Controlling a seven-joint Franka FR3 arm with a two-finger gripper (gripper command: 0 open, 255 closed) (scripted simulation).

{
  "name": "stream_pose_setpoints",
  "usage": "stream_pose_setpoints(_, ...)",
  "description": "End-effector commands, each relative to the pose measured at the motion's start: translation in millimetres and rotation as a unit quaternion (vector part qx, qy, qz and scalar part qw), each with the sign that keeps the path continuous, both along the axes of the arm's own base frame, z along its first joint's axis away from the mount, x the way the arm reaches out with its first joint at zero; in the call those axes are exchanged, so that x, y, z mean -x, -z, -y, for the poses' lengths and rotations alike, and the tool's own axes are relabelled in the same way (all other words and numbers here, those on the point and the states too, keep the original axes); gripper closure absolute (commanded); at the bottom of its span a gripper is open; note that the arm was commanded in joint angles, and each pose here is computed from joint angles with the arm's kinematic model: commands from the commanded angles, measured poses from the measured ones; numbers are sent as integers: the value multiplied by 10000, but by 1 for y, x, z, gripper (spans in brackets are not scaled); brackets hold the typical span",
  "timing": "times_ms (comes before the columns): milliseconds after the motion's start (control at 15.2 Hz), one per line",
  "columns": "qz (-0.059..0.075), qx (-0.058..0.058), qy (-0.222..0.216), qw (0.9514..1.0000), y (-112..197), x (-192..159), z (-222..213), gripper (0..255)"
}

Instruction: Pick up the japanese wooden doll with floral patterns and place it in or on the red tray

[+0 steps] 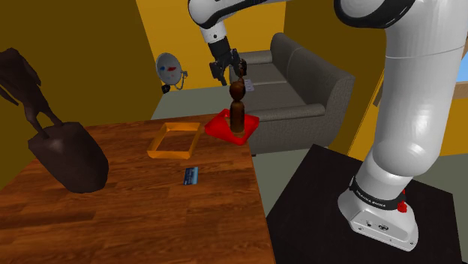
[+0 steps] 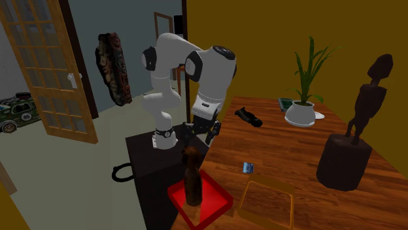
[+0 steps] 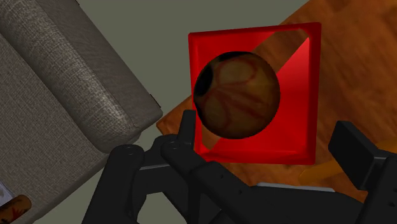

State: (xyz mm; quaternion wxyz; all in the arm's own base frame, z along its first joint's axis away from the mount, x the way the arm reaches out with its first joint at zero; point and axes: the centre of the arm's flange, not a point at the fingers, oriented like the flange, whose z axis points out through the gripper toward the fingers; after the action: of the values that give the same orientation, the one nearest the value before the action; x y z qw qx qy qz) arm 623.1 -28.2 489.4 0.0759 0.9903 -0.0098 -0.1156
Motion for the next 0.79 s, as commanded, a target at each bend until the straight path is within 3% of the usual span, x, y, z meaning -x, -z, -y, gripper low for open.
stream_pose_setpoints(0,0,0,0,10000,-13,-3,-2,0)
stream_pose_setpoints(198,0,0,0,10000,-48,-12,-7,0)
stream_pose_setpoints(726,0,0,0,10000,-48,-12,-7,0)
